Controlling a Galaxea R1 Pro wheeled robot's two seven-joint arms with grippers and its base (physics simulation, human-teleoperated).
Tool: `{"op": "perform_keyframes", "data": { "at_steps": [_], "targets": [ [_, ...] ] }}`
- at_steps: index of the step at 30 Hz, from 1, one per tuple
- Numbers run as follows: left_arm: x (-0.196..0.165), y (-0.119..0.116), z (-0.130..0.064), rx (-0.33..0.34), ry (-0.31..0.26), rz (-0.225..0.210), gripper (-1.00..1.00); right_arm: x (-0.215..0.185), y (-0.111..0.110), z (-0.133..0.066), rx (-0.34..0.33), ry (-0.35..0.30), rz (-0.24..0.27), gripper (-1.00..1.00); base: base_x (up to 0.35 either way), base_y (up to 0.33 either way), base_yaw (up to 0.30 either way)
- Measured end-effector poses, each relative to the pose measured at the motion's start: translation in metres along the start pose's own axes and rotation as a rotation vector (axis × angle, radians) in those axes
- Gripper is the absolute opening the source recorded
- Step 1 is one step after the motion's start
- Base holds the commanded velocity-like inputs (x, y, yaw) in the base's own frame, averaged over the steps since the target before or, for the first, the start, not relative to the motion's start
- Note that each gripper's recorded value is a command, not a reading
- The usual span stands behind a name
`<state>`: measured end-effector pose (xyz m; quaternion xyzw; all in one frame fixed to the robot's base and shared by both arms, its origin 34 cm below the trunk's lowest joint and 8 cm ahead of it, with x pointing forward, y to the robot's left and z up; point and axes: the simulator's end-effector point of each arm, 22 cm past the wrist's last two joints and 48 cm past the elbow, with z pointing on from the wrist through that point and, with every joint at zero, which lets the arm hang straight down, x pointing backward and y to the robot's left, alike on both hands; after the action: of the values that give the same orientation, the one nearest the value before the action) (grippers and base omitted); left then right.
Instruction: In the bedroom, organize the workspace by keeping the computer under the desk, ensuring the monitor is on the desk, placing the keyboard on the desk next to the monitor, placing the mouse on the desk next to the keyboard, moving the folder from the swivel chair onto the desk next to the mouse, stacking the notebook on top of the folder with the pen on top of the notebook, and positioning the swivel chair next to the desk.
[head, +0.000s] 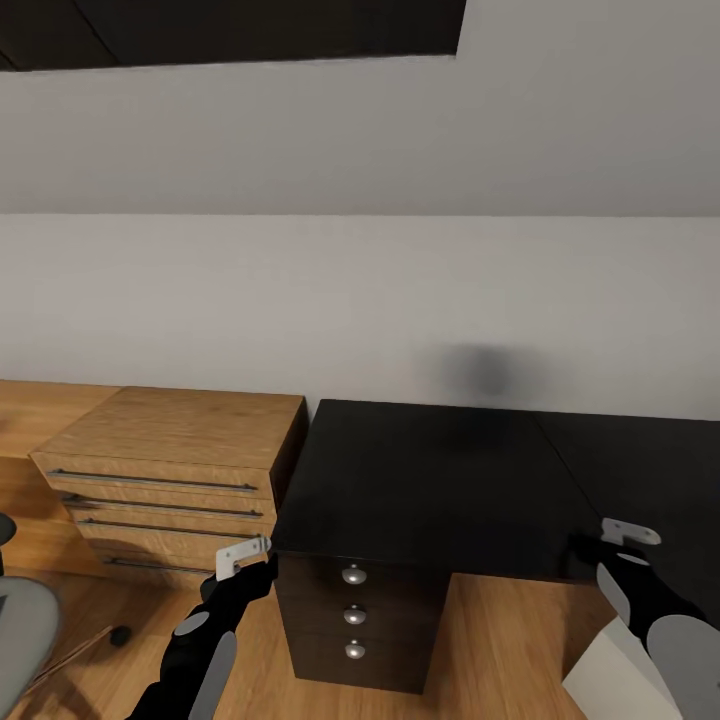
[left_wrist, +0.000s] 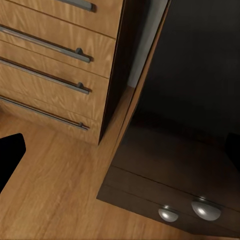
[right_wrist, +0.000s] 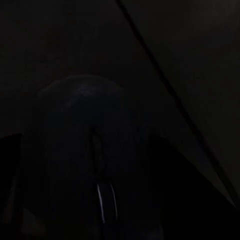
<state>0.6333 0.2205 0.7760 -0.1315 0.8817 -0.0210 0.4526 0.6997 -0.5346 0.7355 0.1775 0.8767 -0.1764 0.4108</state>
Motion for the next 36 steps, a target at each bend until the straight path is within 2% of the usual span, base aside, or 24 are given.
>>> {"op": "perform_keyframes", "data": {
  "at_steps": [4,6,9,10,12,13,20,32,36],
  "targets": [
    [0.000,0.000,0.000,0.000,0.000,0.000,1.00,0.000,0.005,-0.001,-0.007,-0.001,0.000,-1.00,0.000,0.000,0.000],
    [0.000,0.001,0.000,-0.002,-0.002,0.001,1.00,-0.001,0.020,-0.003,-0.027,-0.005,-0.005,-1.00,0.000,0.000,0.000],
    [-0.001,0.004,0.000,-0.006,-0.003,0.004,1.00,-0.002,0.029,-0.004,-0.038,-0.007,-0.003,-1.00,0.000,0.000,0.000],
    [-0.002,0.009,0.001,-0.012,-0.005,0.011,1.00,-0.002,0.045,-0.007,-0.060,-0.015,-0.003,-1.00,0.000,0.000,0.000],
    [-0.001,0.009,0.001,-0.014,-0.004,0.012,1.00,-0.006,0.116,-0.024,-0.152,-0.033,0.027,-1.00,0.000,0.000,0.000],
    [-0.001,0.010,0.001,-0.014,-0.004,0.012,1.00,-0.006,0.121,-0.025,-0.159,-0.034,0.029,-1.00,0.000,0.000,0.000],
    [-0.001,0.010,0.002,-0.015,-0.003,0.013,1.00,-0.006,0.131,-0.028,-0.173,-0.034,0.035,-1.00,0.000,0.000,0.000],
    [-0.015,0.007,-0.009,-0.015,-0.002,0.013,1.00,0.004,0.145,-0.043,-0.193,0.012,0.031,-1.00,0.000,0.000,0.000],
    [-0.015,0.007,-0.010,-0.017,0.000,0.013,1.00,0.005,0.160,-0.049,-0.212,0.014,0.035,-1.00,0.000,0.000,0.000]
  ]
}}
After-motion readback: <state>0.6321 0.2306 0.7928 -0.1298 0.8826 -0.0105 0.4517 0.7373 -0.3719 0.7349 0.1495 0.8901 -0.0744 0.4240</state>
